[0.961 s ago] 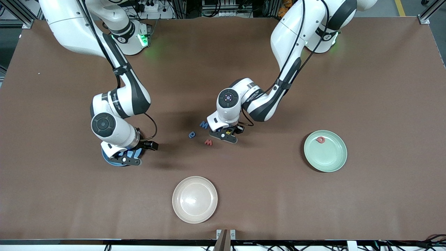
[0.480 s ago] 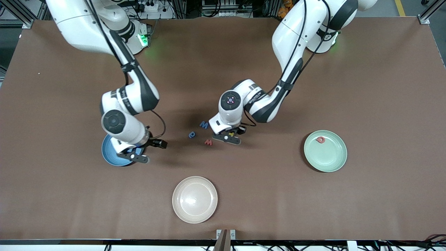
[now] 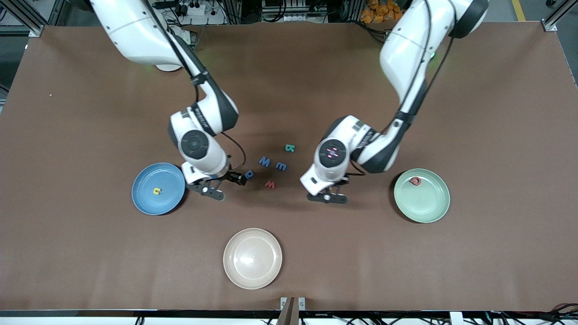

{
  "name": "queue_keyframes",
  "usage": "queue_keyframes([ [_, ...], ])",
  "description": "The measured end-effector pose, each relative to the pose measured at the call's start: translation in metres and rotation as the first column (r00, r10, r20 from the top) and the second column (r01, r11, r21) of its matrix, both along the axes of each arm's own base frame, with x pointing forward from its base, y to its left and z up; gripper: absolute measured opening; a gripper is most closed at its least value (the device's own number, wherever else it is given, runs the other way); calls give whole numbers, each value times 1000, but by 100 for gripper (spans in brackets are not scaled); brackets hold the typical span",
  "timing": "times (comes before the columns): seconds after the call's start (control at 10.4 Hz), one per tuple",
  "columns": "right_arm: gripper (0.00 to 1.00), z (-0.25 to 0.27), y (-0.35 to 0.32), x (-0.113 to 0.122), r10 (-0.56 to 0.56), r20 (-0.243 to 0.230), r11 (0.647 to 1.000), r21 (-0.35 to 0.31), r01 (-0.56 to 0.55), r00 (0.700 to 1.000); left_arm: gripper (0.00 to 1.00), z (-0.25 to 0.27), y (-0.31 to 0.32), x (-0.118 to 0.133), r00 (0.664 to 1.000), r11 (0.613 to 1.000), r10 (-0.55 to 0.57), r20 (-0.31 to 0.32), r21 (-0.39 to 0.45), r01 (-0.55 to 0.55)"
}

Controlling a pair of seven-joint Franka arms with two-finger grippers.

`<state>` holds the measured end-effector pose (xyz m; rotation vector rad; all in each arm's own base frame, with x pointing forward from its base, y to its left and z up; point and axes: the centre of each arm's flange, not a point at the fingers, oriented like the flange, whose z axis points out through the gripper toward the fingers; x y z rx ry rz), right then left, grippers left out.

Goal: Sort upper and lower case letters into plates
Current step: 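Carry the yellow H toward the green plate while the right gripper grasps the blue a, then release the yellow H into the green plate with the left gripper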

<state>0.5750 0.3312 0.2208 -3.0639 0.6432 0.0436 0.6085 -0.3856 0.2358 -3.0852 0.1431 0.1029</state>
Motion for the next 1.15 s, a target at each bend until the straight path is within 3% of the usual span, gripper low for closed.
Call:
queue_keyframes([
  [0.48,98,-37,20,-14,-10,-2,1000,-2,10,1000,33,42,151,60,996,998,50,-71,27,-48],
  [0.67,88,-38,24,-16,-3,-3,1000,-4,3,1000,33,33,208,70,993,999,45,-109,27,-43],
  [0.96,46,-39,23,-17,-2,-5,1000,-6,2,1000,33,15,282,74,987,999,36,-158,19,-33],
  [1.06,36,-40,23,-17,-2,-6,1000,-7,2,1000,33,8,292,72,984,999,43,-171,24,-39],
  [1.15,35,-40,23,-17,-2,-6,1000,-7,2,1000,33,0,297,70,982,999,47,-181,28,-42],
])
